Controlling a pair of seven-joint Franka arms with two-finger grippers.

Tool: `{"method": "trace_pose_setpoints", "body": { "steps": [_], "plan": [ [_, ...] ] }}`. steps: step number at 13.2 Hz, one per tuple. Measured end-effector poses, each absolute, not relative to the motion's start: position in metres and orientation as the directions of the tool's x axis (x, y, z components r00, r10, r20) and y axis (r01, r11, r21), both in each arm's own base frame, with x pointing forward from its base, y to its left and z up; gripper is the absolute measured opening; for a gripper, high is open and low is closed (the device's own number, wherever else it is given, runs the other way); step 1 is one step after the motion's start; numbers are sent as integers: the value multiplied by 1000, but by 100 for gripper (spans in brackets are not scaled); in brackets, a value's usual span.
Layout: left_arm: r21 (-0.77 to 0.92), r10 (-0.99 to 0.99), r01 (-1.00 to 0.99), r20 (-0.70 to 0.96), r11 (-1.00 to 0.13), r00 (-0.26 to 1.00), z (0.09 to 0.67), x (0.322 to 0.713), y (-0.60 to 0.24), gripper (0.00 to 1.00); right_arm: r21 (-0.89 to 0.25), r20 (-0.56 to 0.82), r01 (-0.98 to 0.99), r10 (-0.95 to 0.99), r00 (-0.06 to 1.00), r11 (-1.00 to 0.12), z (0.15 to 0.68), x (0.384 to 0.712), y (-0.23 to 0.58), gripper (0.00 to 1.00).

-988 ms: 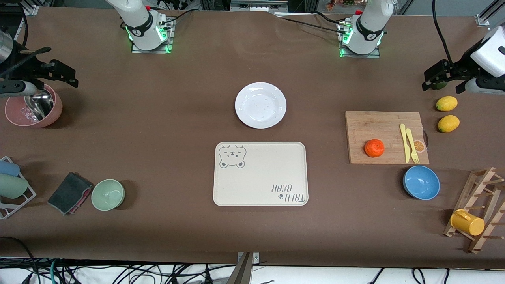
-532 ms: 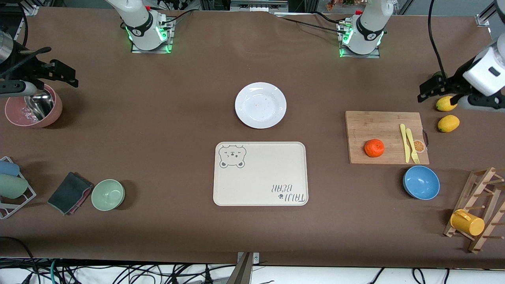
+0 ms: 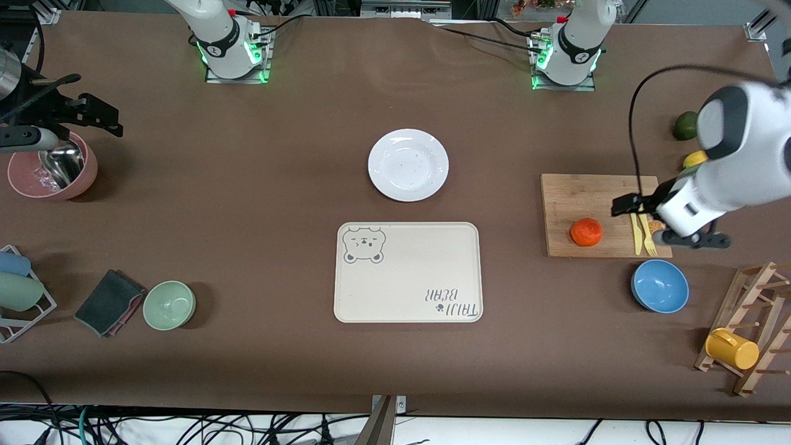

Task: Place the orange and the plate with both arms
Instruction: 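Move the left gripper over the orange on the cutting board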

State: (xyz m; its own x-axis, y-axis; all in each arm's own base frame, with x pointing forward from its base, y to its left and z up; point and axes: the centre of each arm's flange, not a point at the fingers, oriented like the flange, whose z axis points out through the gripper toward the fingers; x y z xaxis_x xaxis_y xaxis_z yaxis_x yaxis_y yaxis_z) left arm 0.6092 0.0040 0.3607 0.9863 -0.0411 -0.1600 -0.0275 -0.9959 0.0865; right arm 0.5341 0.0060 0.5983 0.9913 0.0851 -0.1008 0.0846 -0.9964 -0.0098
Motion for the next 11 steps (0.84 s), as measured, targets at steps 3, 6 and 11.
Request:
{"method": "trace_pose_setpoints", "body": {
  "steps": [3,6,11],
  "plan": [
    [91,-37,-24,-149,-996,988,324,618,4,100,-10,-101,85,85,991,-996,598,534,6,100],
    [88,-34,-23,-131,-996,991,295,609,2,100,-10,-101,84,85,991,-996,598,534,6,100],
    [81,-31,-23,-98,-996,995,235,577,-4,100,-10,-102,84,84,991,-996,598,534,6,100]
  ]
}}
